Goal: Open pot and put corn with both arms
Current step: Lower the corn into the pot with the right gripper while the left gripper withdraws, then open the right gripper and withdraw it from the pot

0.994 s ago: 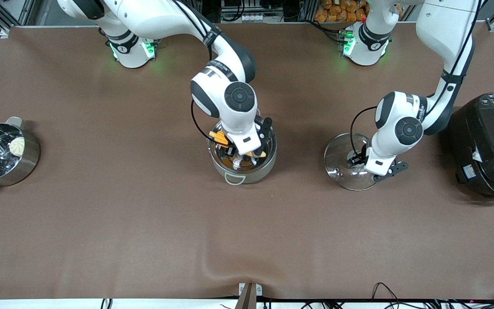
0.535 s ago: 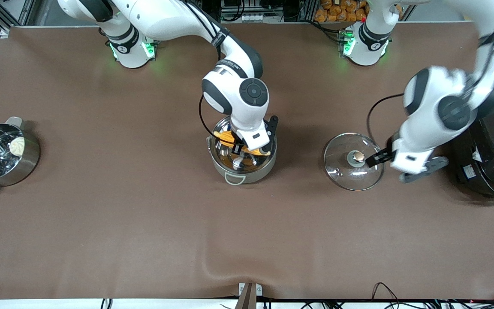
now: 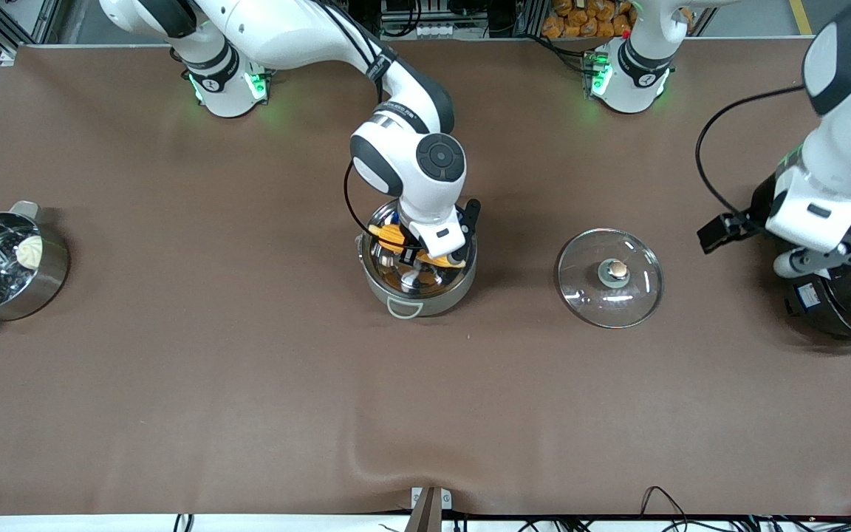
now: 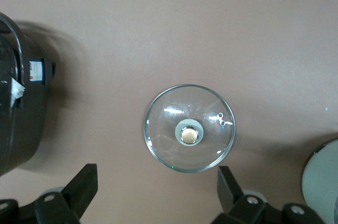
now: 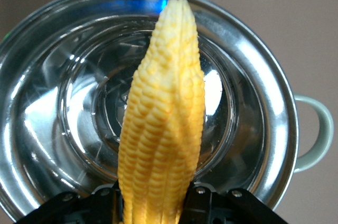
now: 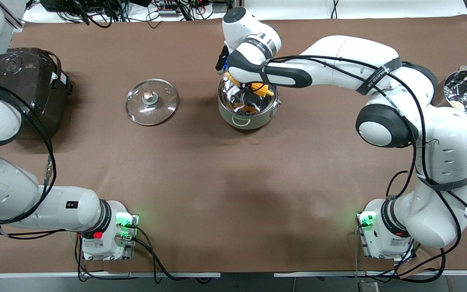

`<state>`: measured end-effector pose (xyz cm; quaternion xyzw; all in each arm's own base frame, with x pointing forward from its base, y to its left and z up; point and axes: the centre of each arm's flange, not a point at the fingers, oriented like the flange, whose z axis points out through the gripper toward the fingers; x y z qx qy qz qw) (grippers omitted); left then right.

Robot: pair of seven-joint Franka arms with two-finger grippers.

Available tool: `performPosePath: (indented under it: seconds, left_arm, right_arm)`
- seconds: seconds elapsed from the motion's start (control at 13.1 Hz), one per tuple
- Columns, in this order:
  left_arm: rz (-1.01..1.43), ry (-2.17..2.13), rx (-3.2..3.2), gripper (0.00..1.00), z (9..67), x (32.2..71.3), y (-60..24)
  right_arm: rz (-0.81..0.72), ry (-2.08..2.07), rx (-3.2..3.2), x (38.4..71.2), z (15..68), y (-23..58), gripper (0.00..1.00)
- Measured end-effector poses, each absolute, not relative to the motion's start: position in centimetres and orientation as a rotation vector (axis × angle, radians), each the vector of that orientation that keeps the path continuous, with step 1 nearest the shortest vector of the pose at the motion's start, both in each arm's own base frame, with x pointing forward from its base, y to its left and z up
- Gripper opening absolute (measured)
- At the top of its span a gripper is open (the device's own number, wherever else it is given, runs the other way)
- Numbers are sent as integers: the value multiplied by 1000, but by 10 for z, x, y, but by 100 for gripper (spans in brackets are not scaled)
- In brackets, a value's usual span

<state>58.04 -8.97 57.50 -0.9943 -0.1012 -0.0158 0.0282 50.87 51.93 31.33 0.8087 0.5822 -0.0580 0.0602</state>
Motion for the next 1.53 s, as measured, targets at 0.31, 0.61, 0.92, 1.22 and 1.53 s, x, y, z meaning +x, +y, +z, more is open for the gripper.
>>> performPosePath:
  seconds: [0.31, 0.61, 0.92, 1.22, 1.53]
  left_arm:
    - [-104, -243, -3084, 100, 604, 567, -77]
    - [-112, -197, -3089, 100, 606, 567, -81]
    - [-124, -180, -3091, 100, 616, 567, -85]
    - [-122, -167, -3092, 100, 619, 565, -89]
    - [-115, -168, -3092, 100, 617, 566, -89]
  right_arm:
    - [-179, 1729, 2457, 506, 309, 521, 37]
    - [-179, 1721, 2458, 504, 308, 523, 74]
    - [-169, 1683, 2475, 515, 314, 515, 100]
    - [-131, 1491, 2596, 579, 375, 436, 100]
    - [-151, 1226, 2739, 645, 434, 290, 100]
